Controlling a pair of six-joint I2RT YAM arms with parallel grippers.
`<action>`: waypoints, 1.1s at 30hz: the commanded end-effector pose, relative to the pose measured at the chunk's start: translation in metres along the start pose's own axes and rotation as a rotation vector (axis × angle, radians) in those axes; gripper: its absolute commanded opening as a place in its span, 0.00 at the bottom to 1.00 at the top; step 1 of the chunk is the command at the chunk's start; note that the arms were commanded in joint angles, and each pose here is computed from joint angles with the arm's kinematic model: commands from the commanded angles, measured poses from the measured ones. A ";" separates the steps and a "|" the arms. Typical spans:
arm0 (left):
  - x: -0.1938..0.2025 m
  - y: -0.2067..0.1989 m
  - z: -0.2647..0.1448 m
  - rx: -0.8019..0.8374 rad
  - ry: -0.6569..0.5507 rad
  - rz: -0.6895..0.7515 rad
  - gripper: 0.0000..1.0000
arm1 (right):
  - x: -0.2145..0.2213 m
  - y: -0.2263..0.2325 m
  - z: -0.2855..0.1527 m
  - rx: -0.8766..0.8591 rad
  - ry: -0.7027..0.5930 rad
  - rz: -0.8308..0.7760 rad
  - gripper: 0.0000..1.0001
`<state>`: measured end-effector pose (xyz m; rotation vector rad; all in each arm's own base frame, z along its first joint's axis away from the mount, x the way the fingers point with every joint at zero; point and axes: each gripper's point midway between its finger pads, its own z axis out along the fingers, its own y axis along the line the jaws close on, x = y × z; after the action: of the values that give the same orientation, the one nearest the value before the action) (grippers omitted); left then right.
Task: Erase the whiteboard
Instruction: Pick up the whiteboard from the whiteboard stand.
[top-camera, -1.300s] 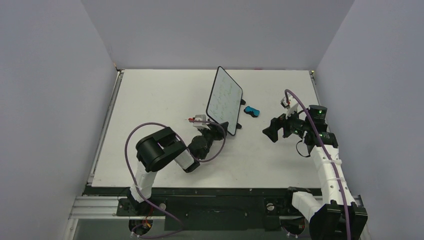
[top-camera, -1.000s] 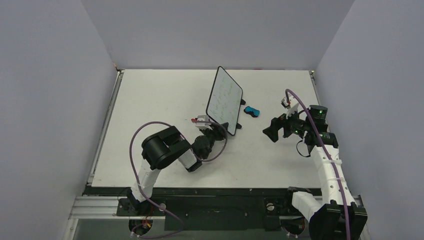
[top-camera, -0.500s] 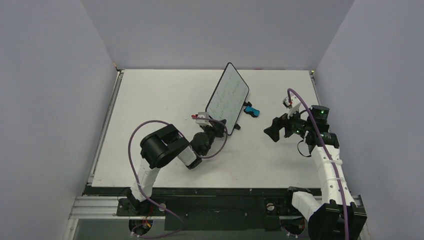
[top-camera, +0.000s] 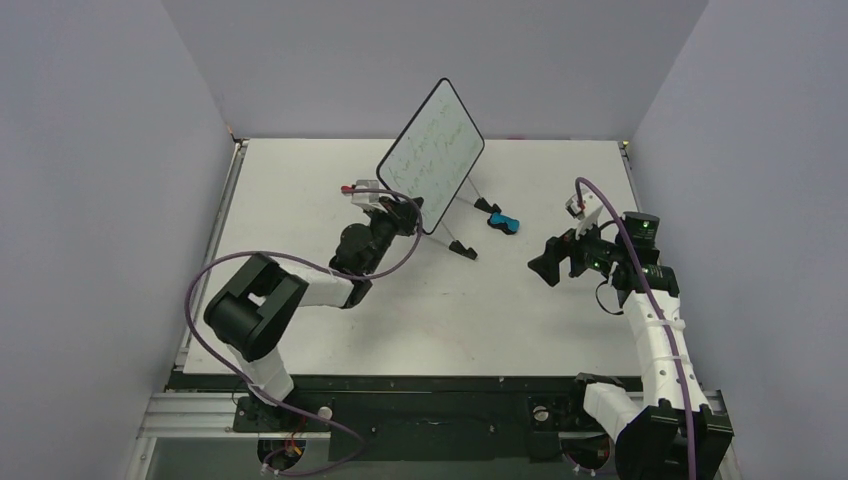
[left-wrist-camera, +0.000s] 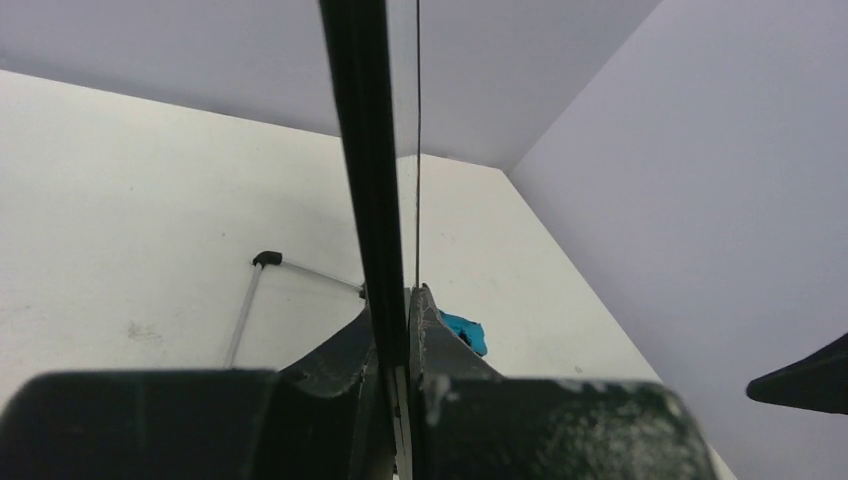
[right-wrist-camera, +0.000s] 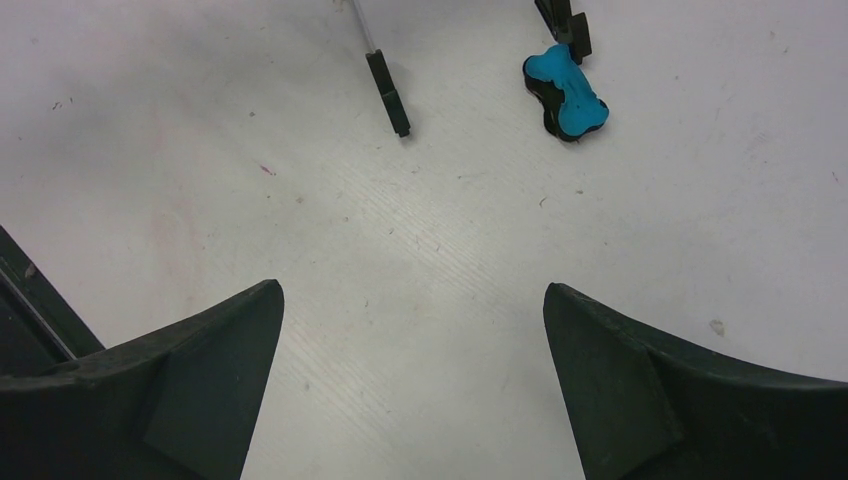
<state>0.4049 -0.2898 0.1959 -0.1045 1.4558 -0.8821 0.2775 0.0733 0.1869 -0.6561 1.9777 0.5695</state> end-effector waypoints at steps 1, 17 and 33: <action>-0.062 -0.060 0.004 0.202 -0.061 -0.048 0.00 | -0.010 0.005 -0.003 -0.041 -0.033 -0.051 0.98; -0.094 -0.075 -0.125 0.203 0.200 0.001 0.00 | 0.006 0.003 -0.004 -0.052 0.072 -0.179 0.97; -0.048 -0.056 -0.206 0.237 0.310 -0.092 0.00 | 0.000 -0.037 0.036 -0.100 0.304 -0.376 0.94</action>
<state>0.2103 -0.2061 0.1991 0.1316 1.7888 -1.0791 0.3041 0.0733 0.1602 -1.1560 2.0434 0.4218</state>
